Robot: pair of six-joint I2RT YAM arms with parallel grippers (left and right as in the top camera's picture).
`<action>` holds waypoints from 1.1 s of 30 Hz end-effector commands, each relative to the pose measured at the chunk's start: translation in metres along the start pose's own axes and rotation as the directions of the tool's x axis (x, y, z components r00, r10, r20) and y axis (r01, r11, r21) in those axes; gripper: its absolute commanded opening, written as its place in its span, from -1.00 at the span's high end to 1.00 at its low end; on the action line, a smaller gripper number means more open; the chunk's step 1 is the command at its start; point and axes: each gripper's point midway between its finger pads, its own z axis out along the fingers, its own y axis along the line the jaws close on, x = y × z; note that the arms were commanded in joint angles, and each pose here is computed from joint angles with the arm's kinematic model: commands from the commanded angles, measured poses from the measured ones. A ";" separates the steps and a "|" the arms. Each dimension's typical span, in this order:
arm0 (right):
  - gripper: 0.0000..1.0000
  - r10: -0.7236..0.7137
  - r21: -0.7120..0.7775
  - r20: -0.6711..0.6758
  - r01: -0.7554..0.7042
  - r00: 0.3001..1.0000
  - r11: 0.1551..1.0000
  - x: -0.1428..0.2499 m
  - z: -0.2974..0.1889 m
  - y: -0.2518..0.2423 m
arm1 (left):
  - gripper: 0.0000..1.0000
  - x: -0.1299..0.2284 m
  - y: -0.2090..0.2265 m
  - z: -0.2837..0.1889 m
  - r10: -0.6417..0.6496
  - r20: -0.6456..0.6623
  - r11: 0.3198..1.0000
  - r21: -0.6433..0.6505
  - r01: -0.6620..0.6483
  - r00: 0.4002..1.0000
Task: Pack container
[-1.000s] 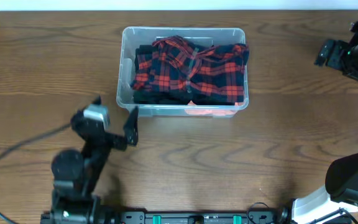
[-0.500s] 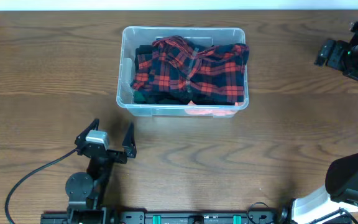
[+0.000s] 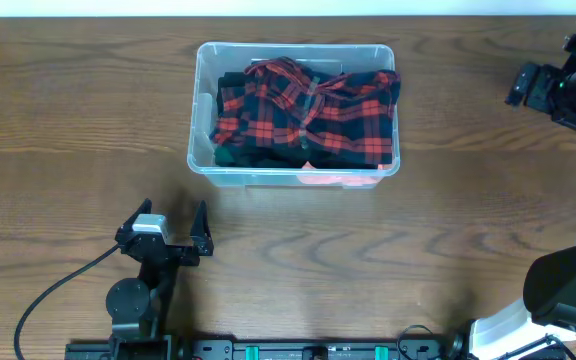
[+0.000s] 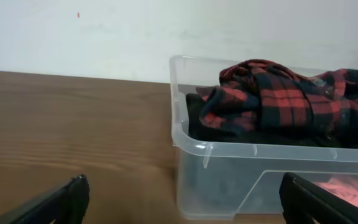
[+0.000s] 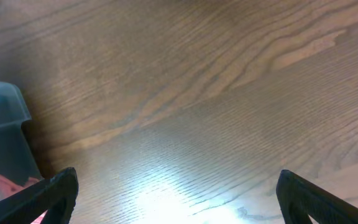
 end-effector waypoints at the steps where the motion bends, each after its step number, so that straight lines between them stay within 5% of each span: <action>1: -0.98 0.015 0.003 0.015 -0.015 1.000 1.000 -0.002 -0.005 -0.002 | -0.96 0.015 0.002 0.000 -0.016 -0.044 1.000 -0.002 0.016 0.999; 33: -0.98 0.004 -0.005 0.029 -0.004 1.000 1.000 -0.002 -0.012 0.003 | -0.96 0.015 0.002 0.000 -0.017 -0.047 1.000 -0.003 0.016 0.999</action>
